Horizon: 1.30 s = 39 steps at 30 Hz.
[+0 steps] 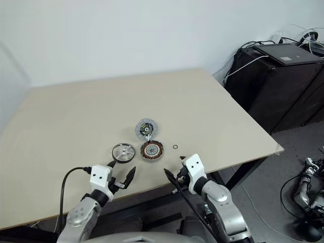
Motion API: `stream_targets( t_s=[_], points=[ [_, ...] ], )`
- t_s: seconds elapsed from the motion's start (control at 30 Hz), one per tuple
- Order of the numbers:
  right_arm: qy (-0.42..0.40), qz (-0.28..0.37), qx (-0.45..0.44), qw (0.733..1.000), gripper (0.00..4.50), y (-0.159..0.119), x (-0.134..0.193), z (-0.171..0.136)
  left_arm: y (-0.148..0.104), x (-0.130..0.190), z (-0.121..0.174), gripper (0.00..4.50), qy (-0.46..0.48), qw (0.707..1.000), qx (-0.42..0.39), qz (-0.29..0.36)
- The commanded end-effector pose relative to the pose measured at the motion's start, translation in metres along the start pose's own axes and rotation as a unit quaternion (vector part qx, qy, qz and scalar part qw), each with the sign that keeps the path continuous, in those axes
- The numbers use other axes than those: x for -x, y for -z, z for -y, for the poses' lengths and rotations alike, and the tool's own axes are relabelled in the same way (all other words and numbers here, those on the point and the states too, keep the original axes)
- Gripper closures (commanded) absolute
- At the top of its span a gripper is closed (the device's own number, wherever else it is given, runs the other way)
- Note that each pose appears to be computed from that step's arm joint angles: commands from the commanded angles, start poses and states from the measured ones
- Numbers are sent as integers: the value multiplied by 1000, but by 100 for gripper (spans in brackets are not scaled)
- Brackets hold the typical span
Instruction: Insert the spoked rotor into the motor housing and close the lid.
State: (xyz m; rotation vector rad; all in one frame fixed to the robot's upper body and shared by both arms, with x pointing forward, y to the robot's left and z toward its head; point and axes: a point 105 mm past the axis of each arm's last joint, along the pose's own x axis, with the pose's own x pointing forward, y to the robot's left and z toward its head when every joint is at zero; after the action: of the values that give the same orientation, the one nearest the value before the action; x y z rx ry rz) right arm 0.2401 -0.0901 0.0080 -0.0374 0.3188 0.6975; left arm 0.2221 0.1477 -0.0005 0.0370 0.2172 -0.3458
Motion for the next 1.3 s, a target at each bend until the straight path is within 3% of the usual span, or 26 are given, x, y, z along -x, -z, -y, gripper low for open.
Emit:
stream_targets(
  t_s=[0.03,0.6,0.8,1.3],
  points=[
    [-4,25,7,1000,1,-14,0,-1,-12,-1,0,0,4,1000,-8,21],
    [26,16,30,999,1,-13,-4,10,-10,-1,4,0,13,1000,-3,18],
    [87,-23,91,992,1,-13,-27,41,-11,-3,5,0,17,1000,-3,18],
    [111,-38,39,992,1,-25,-85,76,-10,-3,8,0,15,1000,1,18]
  ],
)
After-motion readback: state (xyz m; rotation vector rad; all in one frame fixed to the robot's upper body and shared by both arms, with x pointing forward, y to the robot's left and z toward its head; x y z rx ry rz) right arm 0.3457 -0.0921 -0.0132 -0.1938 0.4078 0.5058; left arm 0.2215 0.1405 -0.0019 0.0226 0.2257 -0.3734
